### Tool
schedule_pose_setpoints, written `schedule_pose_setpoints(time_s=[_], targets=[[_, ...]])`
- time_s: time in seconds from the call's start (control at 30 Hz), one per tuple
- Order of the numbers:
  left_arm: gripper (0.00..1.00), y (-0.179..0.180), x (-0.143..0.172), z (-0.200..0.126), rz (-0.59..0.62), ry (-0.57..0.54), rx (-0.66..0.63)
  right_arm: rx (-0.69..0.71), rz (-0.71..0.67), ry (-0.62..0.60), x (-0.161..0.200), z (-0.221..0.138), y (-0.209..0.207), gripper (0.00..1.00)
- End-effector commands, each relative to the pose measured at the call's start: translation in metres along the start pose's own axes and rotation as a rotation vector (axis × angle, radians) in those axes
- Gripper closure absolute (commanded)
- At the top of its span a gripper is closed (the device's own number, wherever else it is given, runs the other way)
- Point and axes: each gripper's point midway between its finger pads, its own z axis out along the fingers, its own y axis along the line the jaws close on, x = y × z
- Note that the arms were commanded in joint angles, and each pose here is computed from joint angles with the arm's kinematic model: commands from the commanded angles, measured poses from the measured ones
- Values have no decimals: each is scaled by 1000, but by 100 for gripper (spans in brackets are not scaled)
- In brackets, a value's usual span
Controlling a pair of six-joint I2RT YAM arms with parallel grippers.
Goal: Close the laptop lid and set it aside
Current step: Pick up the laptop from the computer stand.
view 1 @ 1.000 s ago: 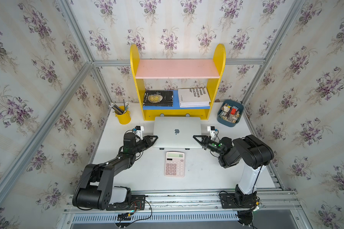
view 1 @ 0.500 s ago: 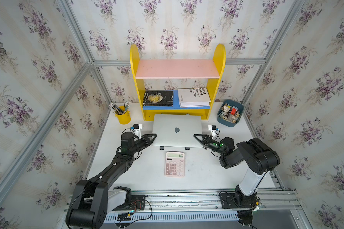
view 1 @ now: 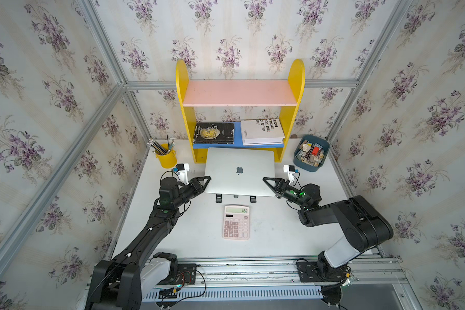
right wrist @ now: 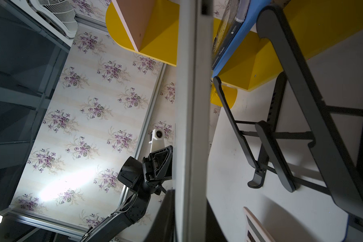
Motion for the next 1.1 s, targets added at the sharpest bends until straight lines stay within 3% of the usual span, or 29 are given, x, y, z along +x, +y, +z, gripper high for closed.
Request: schedule_pose_setpoints(time_s=[0.0, 0.27, 1.07], targets=[[96, -35, 21, -2, 37, 130, 157, -83, -132, 57, 9, 6, 29, 100], [100, -47, 14, -8, 48, 116, 160, -34, -176, 64, 5, 12, 40, 100], [100, -109, -33, -11, 110, 63, 220, 6, -286, 85, -22, 35, 85, 100]])
